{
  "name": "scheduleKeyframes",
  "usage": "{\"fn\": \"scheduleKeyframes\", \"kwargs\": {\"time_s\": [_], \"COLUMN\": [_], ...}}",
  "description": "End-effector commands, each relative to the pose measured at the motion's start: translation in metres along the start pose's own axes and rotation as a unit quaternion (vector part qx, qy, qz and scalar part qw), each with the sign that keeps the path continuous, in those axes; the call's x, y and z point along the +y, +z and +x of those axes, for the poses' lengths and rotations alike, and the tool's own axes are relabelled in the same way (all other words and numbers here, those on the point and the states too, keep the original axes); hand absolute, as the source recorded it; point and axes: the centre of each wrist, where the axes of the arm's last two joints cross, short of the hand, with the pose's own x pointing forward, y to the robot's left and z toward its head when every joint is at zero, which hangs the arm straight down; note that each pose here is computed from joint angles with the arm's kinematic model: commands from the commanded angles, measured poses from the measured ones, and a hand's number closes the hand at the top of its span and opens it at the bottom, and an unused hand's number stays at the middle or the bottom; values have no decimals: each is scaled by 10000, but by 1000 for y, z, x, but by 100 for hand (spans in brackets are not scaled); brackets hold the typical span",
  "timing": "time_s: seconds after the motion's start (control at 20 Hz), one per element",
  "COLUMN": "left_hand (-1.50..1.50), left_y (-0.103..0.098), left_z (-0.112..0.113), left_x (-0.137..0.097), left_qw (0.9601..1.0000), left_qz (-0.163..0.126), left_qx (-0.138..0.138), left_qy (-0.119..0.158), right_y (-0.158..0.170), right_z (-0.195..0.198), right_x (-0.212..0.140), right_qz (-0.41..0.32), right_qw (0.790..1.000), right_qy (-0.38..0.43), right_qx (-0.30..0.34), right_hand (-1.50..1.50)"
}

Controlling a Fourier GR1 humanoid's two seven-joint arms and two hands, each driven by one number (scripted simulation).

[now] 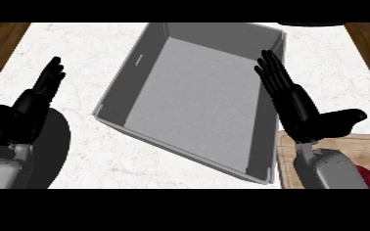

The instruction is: Pick the pear from the cutting board and place it in the cardboard box

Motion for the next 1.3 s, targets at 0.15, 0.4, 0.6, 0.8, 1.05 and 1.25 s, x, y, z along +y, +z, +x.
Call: {"fn": "scheduleKeyframes", "kwargs": {"time_s": [0.15, 0.4, 0.6, 0.8, 1.05, 1.25], "left_hand": [0, 0, 0, 0, 0, 0], "left_y": [11, 39, 41, 35, 32, 40], "left_z": [-13, -39, -43, -43, -38, -45], "left_x": [2, -20, -38, -52, -49, -52], "left_qw": [9984, 9969, 9969, 9969, 9974, 9972], "left_qz": [366, 285, 225, 163, 221, 103], "left_qx": [386, 713, 749, 767, 682, 733], "left_qy": [-182, -140, -90, -96, -60, -95], "right_y": [21, 76, 112, 112, 134, 123], "right_z": [35, 5, -14, -13, 44, 81], "right_x": [-88, -184, -223, -256, -285, -289], "right_qz": [403, -1150, -1419, -581, 559, 1551], "right_qw": [9856, 9925, 9842, 9982, 9858, 9526], "right_qy": [-1239, 239, -1016, -72, 1510, 2337], "right_qx": [-1078, 346, -284, -92, 478, 1180], "right_hand": [-150, 150, -150, -150, -150, -150]}}
